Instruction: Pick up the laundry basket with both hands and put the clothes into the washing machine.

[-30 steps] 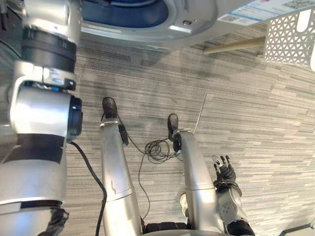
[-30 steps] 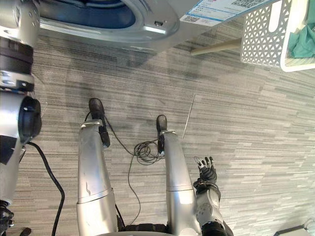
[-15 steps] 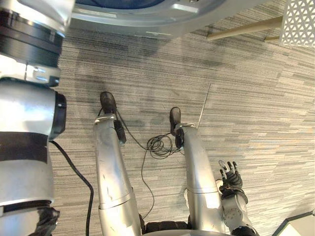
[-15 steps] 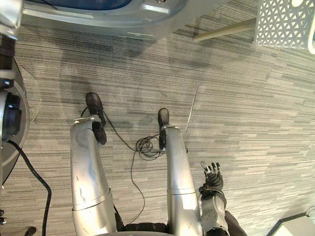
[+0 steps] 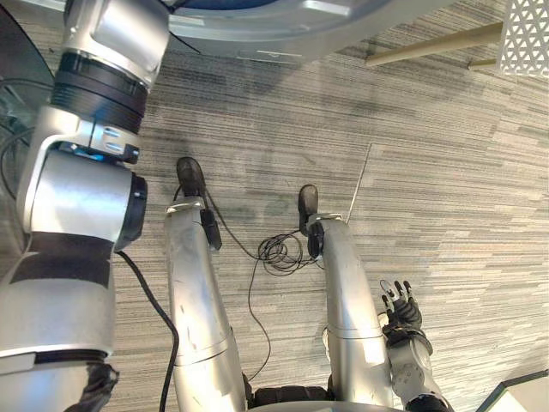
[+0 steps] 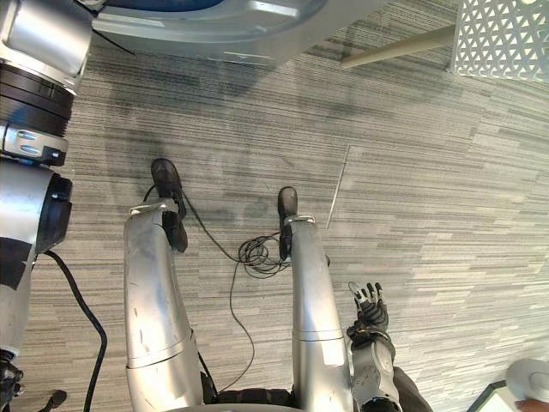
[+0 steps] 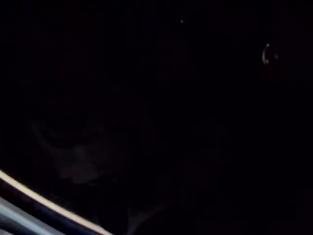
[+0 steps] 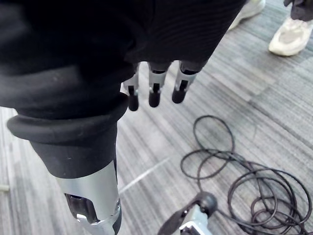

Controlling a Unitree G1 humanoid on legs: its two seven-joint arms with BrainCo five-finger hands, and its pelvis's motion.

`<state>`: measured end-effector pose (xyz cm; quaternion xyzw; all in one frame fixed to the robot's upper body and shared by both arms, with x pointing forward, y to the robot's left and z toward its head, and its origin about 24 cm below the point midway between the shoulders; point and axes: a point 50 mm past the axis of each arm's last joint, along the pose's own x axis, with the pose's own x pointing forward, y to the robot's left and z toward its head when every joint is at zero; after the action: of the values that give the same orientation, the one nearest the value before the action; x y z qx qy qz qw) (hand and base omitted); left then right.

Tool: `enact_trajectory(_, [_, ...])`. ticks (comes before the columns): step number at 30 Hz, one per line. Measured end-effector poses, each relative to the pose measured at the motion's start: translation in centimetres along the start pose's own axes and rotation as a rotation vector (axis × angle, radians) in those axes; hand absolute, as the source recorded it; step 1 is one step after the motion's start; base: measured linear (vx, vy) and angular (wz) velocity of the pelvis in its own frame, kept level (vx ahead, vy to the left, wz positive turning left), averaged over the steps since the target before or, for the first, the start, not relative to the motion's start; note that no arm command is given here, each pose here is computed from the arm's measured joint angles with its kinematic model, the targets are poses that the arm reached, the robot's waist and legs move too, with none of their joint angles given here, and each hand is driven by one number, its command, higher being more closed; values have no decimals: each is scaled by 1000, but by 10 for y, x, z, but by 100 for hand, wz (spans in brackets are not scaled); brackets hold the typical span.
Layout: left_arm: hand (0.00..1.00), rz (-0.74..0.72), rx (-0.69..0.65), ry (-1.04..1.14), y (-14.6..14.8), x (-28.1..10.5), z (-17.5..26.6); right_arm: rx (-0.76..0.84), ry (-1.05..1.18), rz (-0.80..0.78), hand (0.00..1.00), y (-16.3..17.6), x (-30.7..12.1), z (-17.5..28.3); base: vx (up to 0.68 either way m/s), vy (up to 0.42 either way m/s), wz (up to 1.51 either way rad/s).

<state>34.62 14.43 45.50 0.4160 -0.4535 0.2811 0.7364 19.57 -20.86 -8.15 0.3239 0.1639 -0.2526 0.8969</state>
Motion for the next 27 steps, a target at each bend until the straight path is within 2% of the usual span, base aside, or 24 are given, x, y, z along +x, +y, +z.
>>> enact_trajectory(4, [0, -27, -3, -8, -6, -2, 4, -3, 10, 8, 0, 0, 0, -1, -5, 14, 13])
enact_trajectory(8, [0, -55, -18, 43, -9, -8, -11, -3, 22, 15, 0, 0, 0, -2, -3, 11, 6])
enact_trajectory(13, [0, -98, -194, 225, -12, -17, -45, -5, 40, 13, 0, 0, 0, -4, 7, 7, 3])
enact_trajectory(17, [0, -107, -373, 335, -23, -35, -66, -7, 49, 13, 0, -1, 0, -5, 20, 3, 6])
enact_trajectory(18, [0, -109, -472, 405, -29, -48, -80, -8, 49, 12, 0, -1, 0, -5, 23, -6, 8])
enact_trajectory(20, [0, -100, -570, 471, -36, -62, -93, -8, 50, 11, 0, -1, 0, -5, 23, -14, 7])
enact_trajectory(25, [0, -82, -1028, 568, -51, -86, -97, -8, 44, 8, 0, 1, 0, -3, 13, -3, 3])
enact_trajectory(27, [0, -86, -1108, 601, -60, -105, -101, -9, 38, 4, 0, 1, 1, -2, 28, 2, 5])
